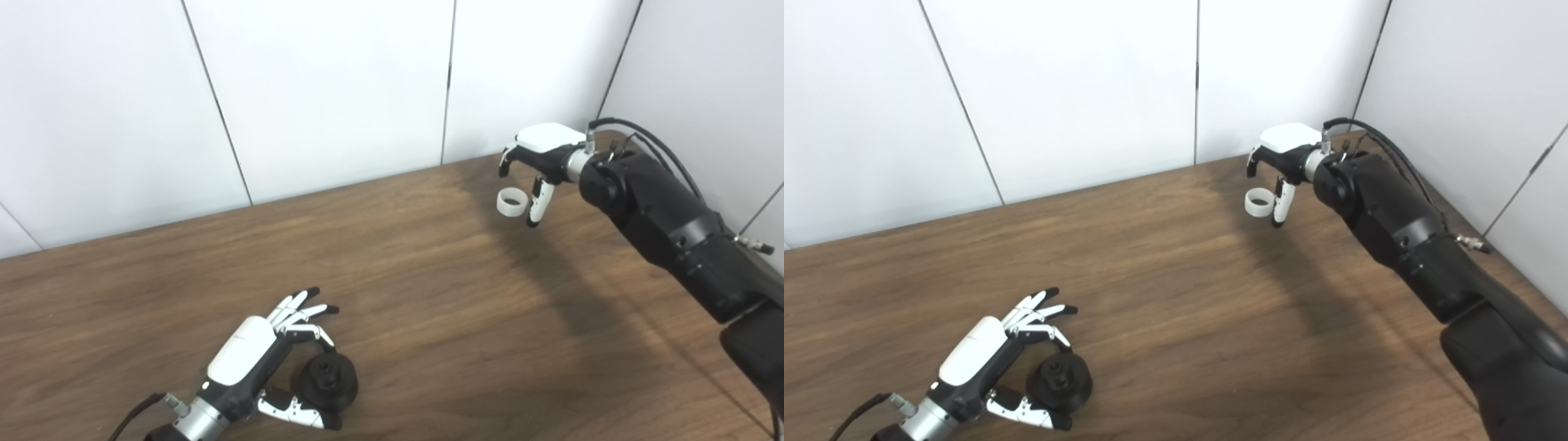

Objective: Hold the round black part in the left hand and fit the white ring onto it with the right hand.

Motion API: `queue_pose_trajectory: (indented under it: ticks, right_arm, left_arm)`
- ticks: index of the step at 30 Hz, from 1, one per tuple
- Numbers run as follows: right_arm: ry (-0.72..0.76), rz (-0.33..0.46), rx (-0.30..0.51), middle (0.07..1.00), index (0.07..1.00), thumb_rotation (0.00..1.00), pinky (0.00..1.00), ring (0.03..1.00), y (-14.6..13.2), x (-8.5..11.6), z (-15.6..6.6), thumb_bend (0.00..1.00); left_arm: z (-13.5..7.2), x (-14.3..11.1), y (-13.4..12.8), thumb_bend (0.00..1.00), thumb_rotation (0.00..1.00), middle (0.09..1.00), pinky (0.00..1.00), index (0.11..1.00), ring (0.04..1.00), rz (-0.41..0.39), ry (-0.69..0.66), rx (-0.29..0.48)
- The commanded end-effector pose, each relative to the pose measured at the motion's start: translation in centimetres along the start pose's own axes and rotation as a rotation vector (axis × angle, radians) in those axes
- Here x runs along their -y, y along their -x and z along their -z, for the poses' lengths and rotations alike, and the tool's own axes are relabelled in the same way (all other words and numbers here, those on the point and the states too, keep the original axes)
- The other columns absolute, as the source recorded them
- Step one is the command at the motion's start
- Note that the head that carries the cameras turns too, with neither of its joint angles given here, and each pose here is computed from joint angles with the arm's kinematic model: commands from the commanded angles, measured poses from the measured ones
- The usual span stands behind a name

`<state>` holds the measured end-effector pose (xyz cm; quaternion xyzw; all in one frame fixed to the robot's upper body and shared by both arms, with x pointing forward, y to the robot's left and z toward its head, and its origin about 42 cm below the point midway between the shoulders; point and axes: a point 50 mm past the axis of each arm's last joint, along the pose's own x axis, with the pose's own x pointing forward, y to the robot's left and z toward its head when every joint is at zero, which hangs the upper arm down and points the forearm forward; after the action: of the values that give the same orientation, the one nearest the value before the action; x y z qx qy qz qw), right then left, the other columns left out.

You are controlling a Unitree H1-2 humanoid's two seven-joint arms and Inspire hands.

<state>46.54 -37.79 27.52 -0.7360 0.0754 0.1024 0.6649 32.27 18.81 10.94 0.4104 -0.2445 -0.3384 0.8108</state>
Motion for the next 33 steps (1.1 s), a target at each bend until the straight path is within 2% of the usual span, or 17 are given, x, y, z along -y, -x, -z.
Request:
queue_pose_trajectory:
  ticks: [1,13,33]
  right_arm:
    - [0.024,0.099,0.0,0.915,0.738,0.15,0.95,0.993,0.0,3.5,0.4,0.88]
    - [0.019,0.091,0.002,0.91,0.718,0.15,0.94,0.981,-0.1,3.2,0.9,0.87]
    - [-0.021,0.045,-0.038,0.908,0.721,0.12,0.93,0.974,-0.1,0.6,1.5,0.88]
  left_arm:
    - [-0.4,3.2,1.6,0.52,0.05,0.875,1.0,0.483,1.0,0.031,0.066,-0.039]
    - [-0.9,2.7,2.0,0.52,0.05,0.877,1.0,0.483,1.0,0.027,0.077,-0.036]
    - [-1.0,2.2,2.5,0.52,0.05,0.879,1.0,0.483,1.0,0.023,0.077,-0.04]
